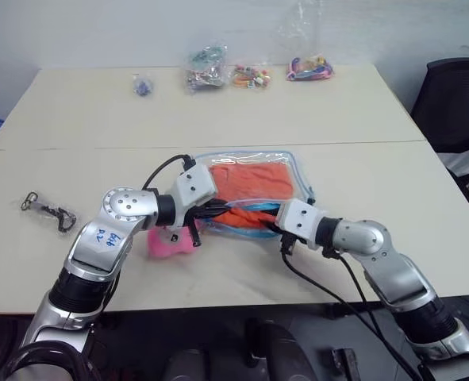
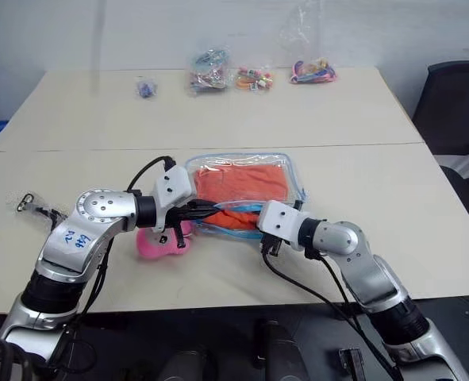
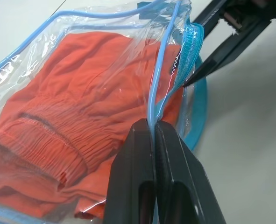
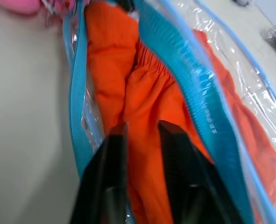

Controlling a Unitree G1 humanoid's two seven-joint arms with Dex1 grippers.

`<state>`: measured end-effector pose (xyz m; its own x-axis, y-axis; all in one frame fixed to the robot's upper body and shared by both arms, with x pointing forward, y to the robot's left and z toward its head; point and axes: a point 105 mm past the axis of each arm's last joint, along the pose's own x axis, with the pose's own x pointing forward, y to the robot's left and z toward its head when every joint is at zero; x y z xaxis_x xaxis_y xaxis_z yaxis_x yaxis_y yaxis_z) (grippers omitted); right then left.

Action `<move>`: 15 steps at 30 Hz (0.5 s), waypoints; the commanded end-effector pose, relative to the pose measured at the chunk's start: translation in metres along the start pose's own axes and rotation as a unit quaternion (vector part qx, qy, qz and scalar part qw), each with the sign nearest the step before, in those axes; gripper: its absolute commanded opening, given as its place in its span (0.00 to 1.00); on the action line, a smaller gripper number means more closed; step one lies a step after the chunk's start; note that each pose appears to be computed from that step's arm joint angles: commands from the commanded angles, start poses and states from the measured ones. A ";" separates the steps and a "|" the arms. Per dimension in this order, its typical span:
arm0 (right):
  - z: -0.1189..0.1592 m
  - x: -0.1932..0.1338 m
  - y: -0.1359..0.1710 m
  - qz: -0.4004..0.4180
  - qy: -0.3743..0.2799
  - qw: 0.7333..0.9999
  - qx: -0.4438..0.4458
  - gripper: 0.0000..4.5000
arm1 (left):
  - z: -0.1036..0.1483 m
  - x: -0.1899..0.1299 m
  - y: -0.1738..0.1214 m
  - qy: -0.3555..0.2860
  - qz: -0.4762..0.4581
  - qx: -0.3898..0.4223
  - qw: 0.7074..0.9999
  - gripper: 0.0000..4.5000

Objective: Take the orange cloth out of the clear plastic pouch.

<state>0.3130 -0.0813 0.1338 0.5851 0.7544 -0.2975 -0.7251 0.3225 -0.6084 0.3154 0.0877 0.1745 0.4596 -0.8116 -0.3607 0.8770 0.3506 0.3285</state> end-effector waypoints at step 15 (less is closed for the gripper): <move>0.000 0.019 0.001 -0.003 0.003 0.999 -0.049 0.45 | 0.013 0.002 -0.005 -0.018 -0.002 0.029 0.999 0.00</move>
<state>0.3236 -0.0717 0.1187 0.5941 0.7332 -0.3309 -0.7061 0.2783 -0.6511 0.3149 0.0843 0.1721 0.4569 -0.8116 -0.3641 0.8779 0.3455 0.3315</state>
